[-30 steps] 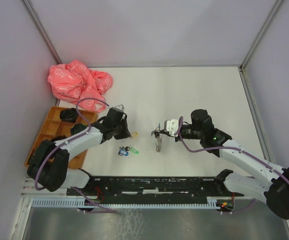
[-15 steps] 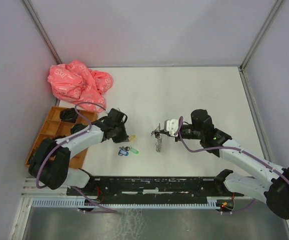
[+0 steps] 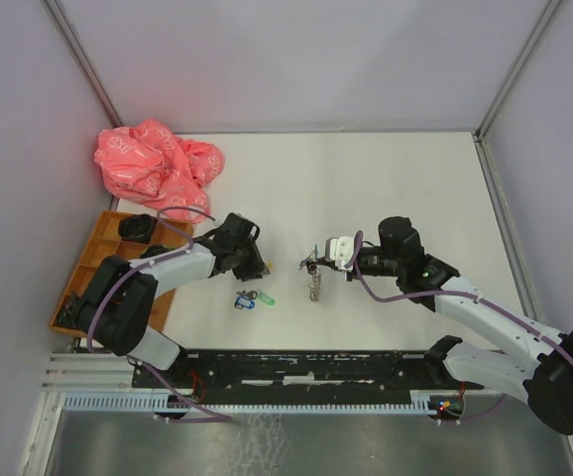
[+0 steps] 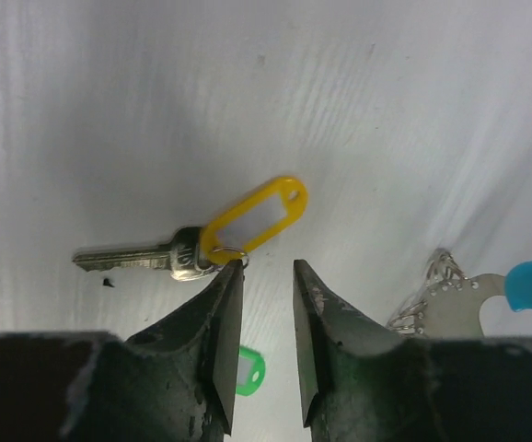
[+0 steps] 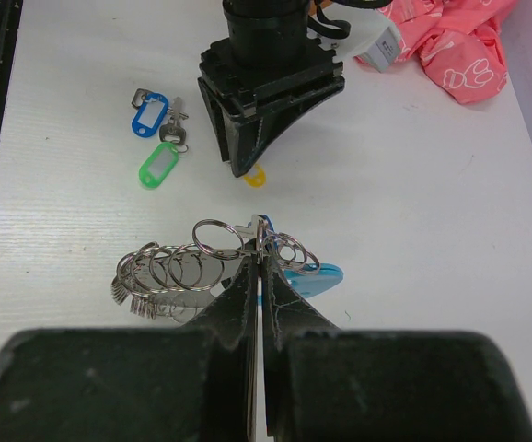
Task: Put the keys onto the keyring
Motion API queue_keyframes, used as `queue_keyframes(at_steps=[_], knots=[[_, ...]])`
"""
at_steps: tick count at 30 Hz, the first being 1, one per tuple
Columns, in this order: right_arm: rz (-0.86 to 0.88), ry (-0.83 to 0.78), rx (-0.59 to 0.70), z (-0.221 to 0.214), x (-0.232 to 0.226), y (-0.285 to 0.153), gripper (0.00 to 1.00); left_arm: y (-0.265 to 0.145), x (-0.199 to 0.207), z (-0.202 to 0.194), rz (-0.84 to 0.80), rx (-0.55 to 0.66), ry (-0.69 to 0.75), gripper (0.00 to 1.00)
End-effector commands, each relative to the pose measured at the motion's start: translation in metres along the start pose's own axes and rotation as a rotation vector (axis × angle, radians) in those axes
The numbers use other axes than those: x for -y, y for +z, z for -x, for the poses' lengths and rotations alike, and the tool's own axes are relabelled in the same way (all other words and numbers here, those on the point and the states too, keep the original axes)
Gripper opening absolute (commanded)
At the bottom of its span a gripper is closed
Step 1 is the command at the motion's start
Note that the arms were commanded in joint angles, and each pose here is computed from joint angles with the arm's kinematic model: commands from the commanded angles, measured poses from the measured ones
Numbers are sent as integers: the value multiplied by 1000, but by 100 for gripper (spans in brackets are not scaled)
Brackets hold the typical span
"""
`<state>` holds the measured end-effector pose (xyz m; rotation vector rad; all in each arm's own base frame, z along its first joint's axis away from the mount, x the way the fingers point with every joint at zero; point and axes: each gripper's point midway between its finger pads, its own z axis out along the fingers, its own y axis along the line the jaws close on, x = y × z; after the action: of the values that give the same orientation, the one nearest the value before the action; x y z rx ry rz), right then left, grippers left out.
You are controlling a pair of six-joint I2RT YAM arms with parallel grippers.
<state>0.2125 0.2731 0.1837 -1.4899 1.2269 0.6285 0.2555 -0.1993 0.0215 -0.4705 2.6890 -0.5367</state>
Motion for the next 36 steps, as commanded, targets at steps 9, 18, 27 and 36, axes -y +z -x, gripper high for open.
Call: queue_keyframes(at_steps=[9, 18, 27, 36], knots=[[-43, -48, 60, 23, 13, -2, 1, -36, 34, 47, -28, 132, 198, 60], [-37, -49, 64, 23, 12, -2, 1, -41, -1, 54, 191, 8, 648, 67], [-32, -48, 62, 22, 11, -1, 1, -8, 0, 45, 151, -58, 549, 67], [-35, -51, 63, 23, 12, -2, 1, 10, -13, 15, 81, -155, 405, 75]])
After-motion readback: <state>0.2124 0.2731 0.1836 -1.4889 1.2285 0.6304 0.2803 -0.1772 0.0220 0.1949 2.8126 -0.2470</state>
